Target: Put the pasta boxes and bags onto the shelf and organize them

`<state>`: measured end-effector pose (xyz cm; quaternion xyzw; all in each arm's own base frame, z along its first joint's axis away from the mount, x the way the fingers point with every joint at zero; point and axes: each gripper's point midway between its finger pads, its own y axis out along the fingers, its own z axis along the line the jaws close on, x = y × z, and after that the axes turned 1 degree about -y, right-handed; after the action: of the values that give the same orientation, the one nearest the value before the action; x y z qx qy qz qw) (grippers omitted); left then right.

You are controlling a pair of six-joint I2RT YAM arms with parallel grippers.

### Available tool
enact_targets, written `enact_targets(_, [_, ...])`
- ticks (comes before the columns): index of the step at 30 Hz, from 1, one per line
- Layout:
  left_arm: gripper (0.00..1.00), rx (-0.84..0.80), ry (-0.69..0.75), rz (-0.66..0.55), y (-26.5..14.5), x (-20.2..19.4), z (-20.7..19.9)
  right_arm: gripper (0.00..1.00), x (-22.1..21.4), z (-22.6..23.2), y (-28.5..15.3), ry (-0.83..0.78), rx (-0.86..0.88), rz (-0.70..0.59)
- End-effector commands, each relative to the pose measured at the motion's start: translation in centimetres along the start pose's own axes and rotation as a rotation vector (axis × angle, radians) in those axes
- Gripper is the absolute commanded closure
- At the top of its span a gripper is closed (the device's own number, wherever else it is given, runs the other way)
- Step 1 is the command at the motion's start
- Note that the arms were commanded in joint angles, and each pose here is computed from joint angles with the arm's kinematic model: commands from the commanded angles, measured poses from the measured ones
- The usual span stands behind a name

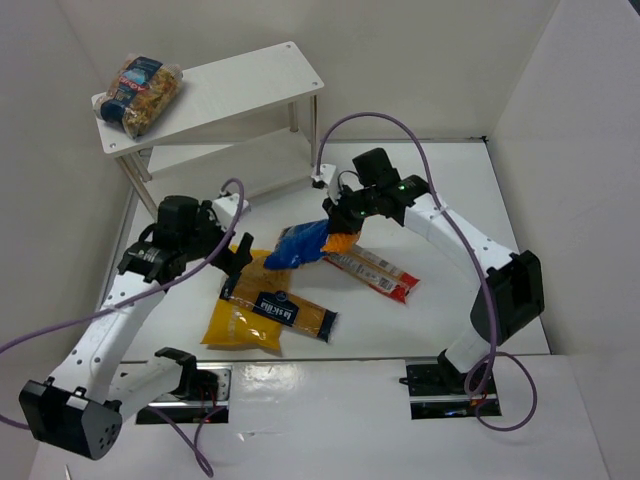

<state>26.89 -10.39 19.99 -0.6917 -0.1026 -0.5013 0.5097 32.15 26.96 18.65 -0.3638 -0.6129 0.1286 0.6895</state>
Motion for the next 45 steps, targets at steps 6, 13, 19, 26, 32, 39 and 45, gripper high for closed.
enact_targets(6, [0.01, -0.205, 0.216, -0.049, 2.1, 0.8, -4.8, 1.0, 4.1, 5.1, -2.1, -0.039, 0.234, -0.186])
enact_targets(13, [0.05, -0.344, 0.3, -0.064, 3.0, 0.9, -7.9, 1.0, 5.5, 5.7, -2.5, -0.009, 0.33, -0.234])
enact_targets(19, [0.05, -0.412, 0.27, -0.068, 3.2, 1.5, -9.6, 1.0, 6.2, 4.8, -2.0, 0.035, 0.33, -0.248])
enact_targets(26, [0.05, -0.476, 0.287, -0.075, 3.2, 1.7, -10.9, 1.0, 6.4, 2.1, -1.8, 0.123, 0.31, -0.266])
enact_targets(32, [0.07, -0.418, 0.313, -0.052, 4.7, 1.1, -11.2, 1.0, 7.4, 1.3, -1.9, 0.17, 0.346, -0.291])
enact_targets(39, [0.11, -0.052, 0.347, -0.021, 8.6, 1.4, -7.2, 1.0, 8.0, 2.1, -2.1, 0.186, 0.421, -0.311])
enact_targets(45, [0.11, 0.13, 0.394, -0.062, 10.4, 1.8, -5.5, 1.0, 7.9, 2.7, -2.5, 0.185, 0.429, -0.314])
